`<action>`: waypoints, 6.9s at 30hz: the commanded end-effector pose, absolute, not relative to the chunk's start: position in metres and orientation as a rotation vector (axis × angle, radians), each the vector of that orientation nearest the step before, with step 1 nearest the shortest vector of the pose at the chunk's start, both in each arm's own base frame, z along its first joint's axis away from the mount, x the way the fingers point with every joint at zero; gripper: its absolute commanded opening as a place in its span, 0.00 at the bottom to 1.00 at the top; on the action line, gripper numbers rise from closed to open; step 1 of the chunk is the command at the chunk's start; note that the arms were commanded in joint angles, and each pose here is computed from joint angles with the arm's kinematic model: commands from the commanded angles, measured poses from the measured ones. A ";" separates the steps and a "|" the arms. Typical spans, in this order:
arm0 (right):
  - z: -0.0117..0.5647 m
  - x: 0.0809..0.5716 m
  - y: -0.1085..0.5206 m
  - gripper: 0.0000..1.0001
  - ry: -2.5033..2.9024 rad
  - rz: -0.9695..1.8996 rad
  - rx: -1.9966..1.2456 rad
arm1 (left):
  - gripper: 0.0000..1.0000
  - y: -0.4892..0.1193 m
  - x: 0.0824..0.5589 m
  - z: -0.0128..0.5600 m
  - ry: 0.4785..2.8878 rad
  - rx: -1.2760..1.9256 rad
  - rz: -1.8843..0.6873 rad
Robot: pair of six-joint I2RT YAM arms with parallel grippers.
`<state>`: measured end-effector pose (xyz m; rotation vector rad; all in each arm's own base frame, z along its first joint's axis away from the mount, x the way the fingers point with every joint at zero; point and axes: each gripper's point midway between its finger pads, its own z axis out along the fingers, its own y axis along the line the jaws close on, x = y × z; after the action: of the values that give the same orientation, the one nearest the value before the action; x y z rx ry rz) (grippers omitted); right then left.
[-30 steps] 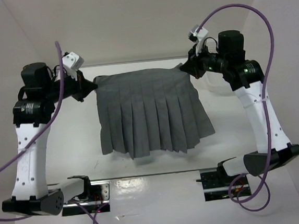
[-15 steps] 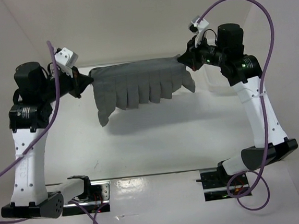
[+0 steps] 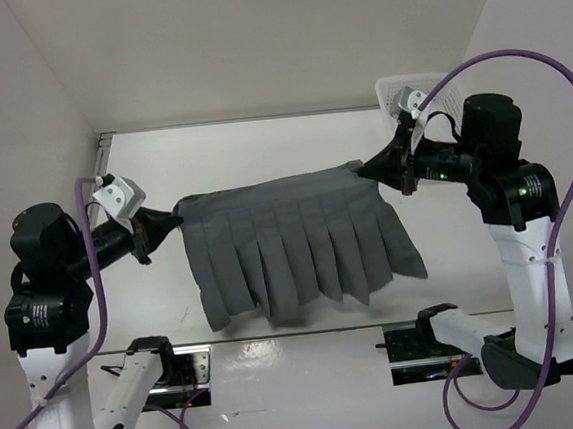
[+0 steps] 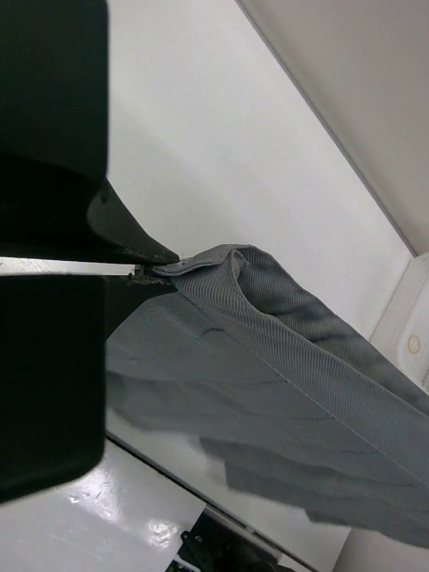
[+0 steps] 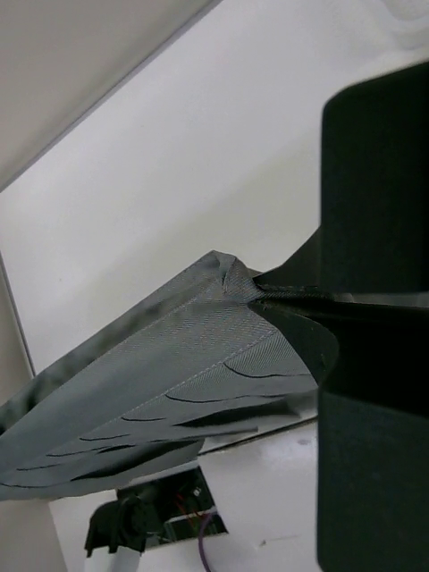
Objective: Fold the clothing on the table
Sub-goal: Flatten the skirt out, then fold the skirt
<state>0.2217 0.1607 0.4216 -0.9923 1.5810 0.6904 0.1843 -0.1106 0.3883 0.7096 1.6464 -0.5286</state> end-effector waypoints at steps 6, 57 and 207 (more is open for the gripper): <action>0.347 0.265 0.138 0.01 1.904 0.637 -1.009 | 0.01 -0.079 0.230 0.348 1.844 0.636 -0.414; 0.205 0.316 0.151 0.99 2.227 0.395 -0.931 | 1.00 0.004 0.298 0.258 2.167 0.194 -0.220; 0.156 0.386 0.055 0.95 2.366 0.216 -0.294 | 0.56 -0.111 0.522 0.058 2.418 0.519 -0.642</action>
<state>0.3871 0.0544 0.1449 -0.2783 2.4062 0.2086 0.5101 -0.1051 0.0543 0.4941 2.4581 -0.6355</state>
